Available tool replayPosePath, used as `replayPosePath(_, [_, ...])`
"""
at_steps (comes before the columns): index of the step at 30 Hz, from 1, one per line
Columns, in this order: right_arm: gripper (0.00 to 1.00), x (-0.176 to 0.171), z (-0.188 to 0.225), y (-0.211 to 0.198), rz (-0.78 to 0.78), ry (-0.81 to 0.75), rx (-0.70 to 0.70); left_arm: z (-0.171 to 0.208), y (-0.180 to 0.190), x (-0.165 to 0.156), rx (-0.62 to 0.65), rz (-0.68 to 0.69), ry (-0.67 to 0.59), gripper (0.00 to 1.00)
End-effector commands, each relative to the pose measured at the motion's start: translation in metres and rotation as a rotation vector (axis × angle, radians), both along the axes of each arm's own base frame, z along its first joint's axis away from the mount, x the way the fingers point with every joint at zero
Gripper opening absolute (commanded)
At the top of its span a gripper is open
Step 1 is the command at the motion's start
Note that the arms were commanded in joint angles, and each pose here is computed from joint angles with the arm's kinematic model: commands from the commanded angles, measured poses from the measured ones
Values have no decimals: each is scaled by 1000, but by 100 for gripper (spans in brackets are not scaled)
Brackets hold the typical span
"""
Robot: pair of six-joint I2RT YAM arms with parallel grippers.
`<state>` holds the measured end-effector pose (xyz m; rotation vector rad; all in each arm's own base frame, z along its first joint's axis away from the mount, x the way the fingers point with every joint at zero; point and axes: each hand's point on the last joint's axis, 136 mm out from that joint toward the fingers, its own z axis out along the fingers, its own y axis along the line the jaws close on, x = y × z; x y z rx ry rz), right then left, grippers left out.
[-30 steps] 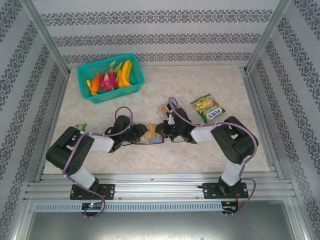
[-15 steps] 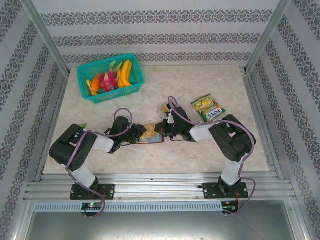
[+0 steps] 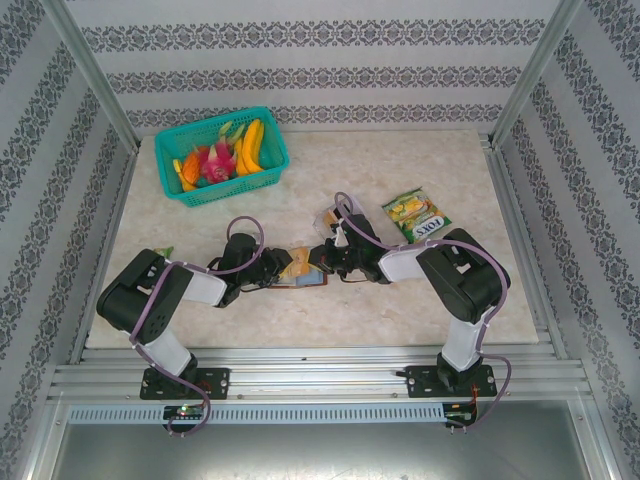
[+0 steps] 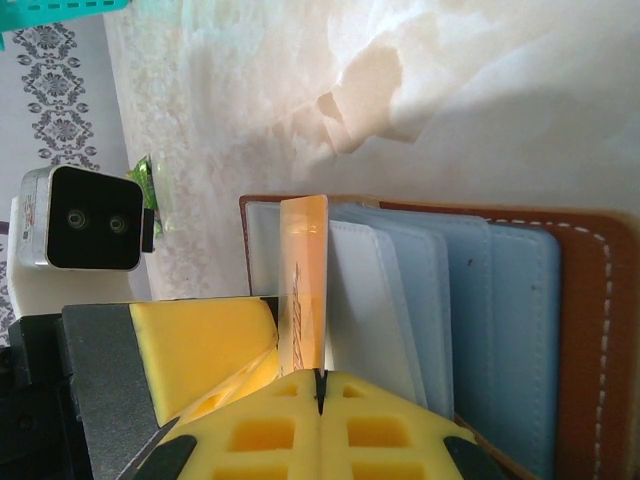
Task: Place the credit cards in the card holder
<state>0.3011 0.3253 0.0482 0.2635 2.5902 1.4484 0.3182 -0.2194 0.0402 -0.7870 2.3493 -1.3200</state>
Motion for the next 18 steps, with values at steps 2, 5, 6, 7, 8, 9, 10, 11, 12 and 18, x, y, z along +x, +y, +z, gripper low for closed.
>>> replayPosePath(2, [1,-6,-9,4,34,39,4,44,-15,10,-111,-57,-144,27])
replayPosePath(5, [0,-5,-6,4,28,39,24,46,-13,9,-123,-50,-146,26])
replayPosePath(6, [0,-5,-5,4,30,37,28,48,-13,9,-128,-49,-151,26])
replayPosePath(7, [0,-5,-4,5,37,38,33,48,-13,9,-131,-50,-153,26])
replayPosePath(8, [0,-5,-3,6,39,38,37,50,-13,9,-134,-51,-157,25])
replayPosePath(9, [0,-5,-2,6,40,34,38,51,-13,9,-137,-54,-161,24])
replayPosePath(10, [0,-5,-1,6,43,35,38,53,-14,10,-139,-56,-165,23])
replayPosePath(11, [1,-4,-1,6,41,33,38,54,-13,10,-138,-56,-166,23])
replayPosePath(12, [1,-5,0,6,43,30,40,54,-14,10,-138,-58,-167,22])
replayPosePath(18, [5,-6,-1,7,49,36,37,54,-13,9,-122,-66,-166,13])
